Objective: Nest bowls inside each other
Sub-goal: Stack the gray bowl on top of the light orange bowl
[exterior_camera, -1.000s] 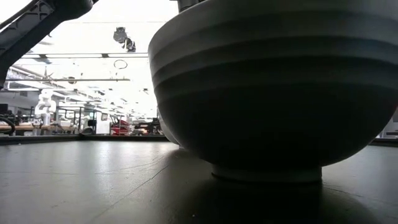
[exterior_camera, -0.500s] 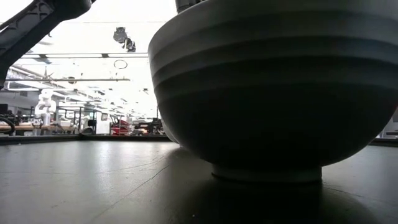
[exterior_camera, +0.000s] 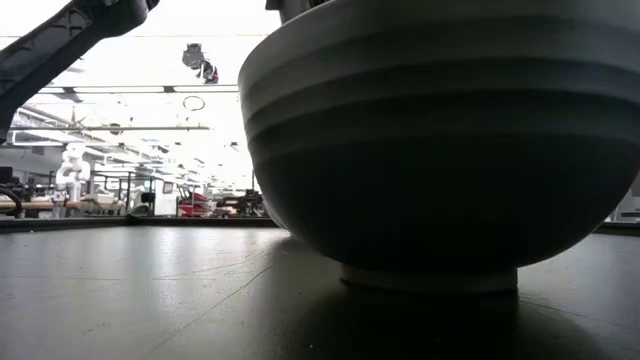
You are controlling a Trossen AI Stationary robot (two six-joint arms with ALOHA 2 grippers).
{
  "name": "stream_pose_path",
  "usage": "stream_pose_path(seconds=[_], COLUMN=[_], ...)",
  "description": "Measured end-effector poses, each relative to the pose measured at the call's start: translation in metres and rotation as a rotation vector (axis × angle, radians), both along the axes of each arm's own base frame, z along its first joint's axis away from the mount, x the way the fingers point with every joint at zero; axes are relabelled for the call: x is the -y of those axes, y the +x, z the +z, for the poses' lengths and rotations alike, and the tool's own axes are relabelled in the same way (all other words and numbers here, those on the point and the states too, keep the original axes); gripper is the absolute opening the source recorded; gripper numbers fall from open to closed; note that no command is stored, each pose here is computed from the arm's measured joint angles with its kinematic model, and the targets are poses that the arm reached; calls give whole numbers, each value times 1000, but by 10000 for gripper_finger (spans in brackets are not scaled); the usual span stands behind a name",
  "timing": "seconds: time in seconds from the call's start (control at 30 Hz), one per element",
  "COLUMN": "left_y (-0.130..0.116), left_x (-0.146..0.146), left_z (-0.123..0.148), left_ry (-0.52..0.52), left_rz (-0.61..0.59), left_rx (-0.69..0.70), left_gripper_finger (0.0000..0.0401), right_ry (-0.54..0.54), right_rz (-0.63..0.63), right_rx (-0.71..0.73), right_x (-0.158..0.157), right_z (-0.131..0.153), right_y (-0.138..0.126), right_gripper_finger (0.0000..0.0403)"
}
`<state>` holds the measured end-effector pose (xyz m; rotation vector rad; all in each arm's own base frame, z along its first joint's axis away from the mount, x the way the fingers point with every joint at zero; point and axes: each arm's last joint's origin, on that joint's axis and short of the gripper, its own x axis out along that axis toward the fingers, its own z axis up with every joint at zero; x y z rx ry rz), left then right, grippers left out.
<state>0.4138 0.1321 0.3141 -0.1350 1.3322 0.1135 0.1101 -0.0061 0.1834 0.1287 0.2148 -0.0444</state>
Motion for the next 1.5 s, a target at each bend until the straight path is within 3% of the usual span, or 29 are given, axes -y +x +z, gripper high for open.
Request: stream_pose_path(seconds=[0.27,0.63,0.83,1.13,1.5], left_y=[-3,-23,-26,-29,-27], left_x=[-8,-17,-21,-27,-26], left_z=[4,35,35,35,23], left_ry=[-9,-10,-16,-58,-77], left_rz=[-43,-15,5,2,-2], left_rx=[35,134,123,136,99], left_gripper_finger=[178,218,164,14,8], right_ry=[11,19,30,30,29], right_rz=[-2,-4,-6,-6,-6], right_rx=[0,0,1,1,2], right_x=[0,0,0,0,0], right_z=[0,0,0,0,0], right_y=[0,0,0,0,0], right_gripper_finger=[100,100,100,100,100])
